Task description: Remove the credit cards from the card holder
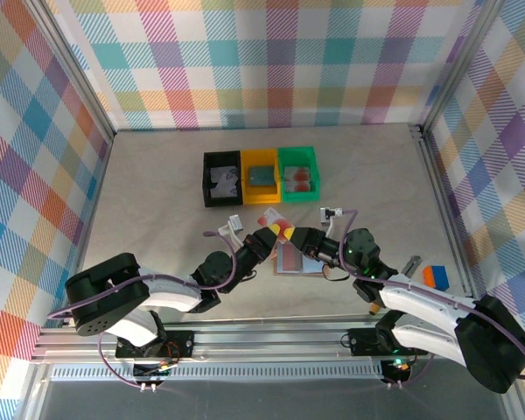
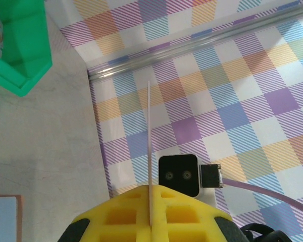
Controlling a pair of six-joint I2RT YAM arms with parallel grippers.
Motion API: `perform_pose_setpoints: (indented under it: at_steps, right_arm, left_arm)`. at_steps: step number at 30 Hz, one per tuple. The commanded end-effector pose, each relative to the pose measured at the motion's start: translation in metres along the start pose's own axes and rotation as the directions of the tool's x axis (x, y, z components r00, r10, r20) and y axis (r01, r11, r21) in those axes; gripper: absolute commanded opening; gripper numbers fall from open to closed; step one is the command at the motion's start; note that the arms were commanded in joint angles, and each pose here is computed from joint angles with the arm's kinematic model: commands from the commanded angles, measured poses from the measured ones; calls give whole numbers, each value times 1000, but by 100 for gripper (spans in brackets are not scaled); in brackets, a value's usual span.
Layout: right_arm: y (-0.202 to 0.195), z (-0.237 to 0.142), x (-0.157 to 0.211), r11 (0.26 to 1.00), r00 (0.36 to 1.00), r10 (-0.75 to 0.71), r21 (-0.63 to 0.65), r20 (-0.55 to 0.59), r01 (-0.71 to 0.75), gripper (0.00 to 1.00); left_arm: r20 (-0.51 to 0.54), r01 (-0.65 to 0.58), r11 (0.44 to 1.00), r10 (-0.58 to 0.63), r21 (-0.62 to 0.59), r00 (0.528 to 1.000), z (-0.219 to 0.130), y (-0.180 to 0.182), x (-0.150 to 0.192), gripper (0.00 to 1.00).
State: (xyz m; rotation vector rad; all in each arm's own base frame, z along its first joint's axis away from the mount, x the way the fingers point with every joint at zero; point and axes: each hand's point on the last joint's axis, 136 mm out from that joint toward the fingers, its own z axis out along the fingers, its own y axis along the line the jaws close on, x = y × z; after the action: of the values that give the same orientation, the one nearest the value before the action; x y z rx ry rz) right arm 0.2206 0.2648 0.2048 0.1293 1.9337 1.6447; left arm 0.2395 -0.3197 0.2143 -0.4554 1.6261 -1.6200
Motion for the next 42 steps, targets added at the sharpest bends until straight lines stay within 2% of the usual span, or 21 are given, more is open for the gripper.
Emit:
perform_pose_setpoints:
  at_steps: [1, 7, 14, 20, 22, 27, 30, 33, 36, 37, 40, 42]
  right_arm:
    - [21, -2, -5, 996, 998, -53, -74, 29, 55, 26]
    - [23, -2, -7, 994, 997, -57, -91, 48, 61, 24]
    - [23, -3, -6, 993, 997, -65, -91, 53, 69, 17]
    - [23, -5, -7, 994, 996, -68, -85, 61, 73, 7]
    - [22, -5, -8, 994, 996, -66, -80, 64, 71, 0]
    - [21, -7, -9, 995, 995, -66, -64, 75, 71, 0]
    - [21, -8, -10, 996, 994, -69, -58, 80, 73, 0]
    - [21, -9, -10, 995, 994, -80, -49, 81, 84, 0]
    - [20, -12, -13, 995, 992, -89, -29, 91, 92, 0]
    - [19, -12, -14, 995, 991, -93, -16, 95, 95, 0]
    - [15, -15, -14, 993, 989, -115, 33, 91, 112, 0]
    - [11, -17, -16, 990, 988, -125, 75, 86, 119, 0]
  left_arm:
    - [22, 25, 998, -27, 53, 999, 3, -16, -2, 0]
    - [12, 27, 998, -27, 59, 1000, 4, -18, 1, 0]
    - [17, 23, 998, -24, 57, 1000, 3, -18, 0, 0]
    - [6, 22, 998, -22, 53, 1000, 5, -15, 3, 0]
    - [5, 21, 998, -22, 52, 1000, 5, -15, 4, 0]
    - [4, 18, 998, -19, 53, 1000, 6, -15, 4, 1]
    - [-9, 16, 998, -16, 55, 1000, 7, -15, 7, 13]
    - [-9, 9, 999, -8, 54, 1000, 6, -15, 6, 36]
    - [-7, -16, 998, 17, 64, 1000, 3, -19, 4, 51]
    - [-5, -21, 998, 21, 63, 1000, 1, -19, 4, 58]
    - [0, -35, 997, 35, 65, 999, -4, -20, -1, 63]
    - [-4, -42, 997, 42, 62, 999, -9, -18, -4, 81]
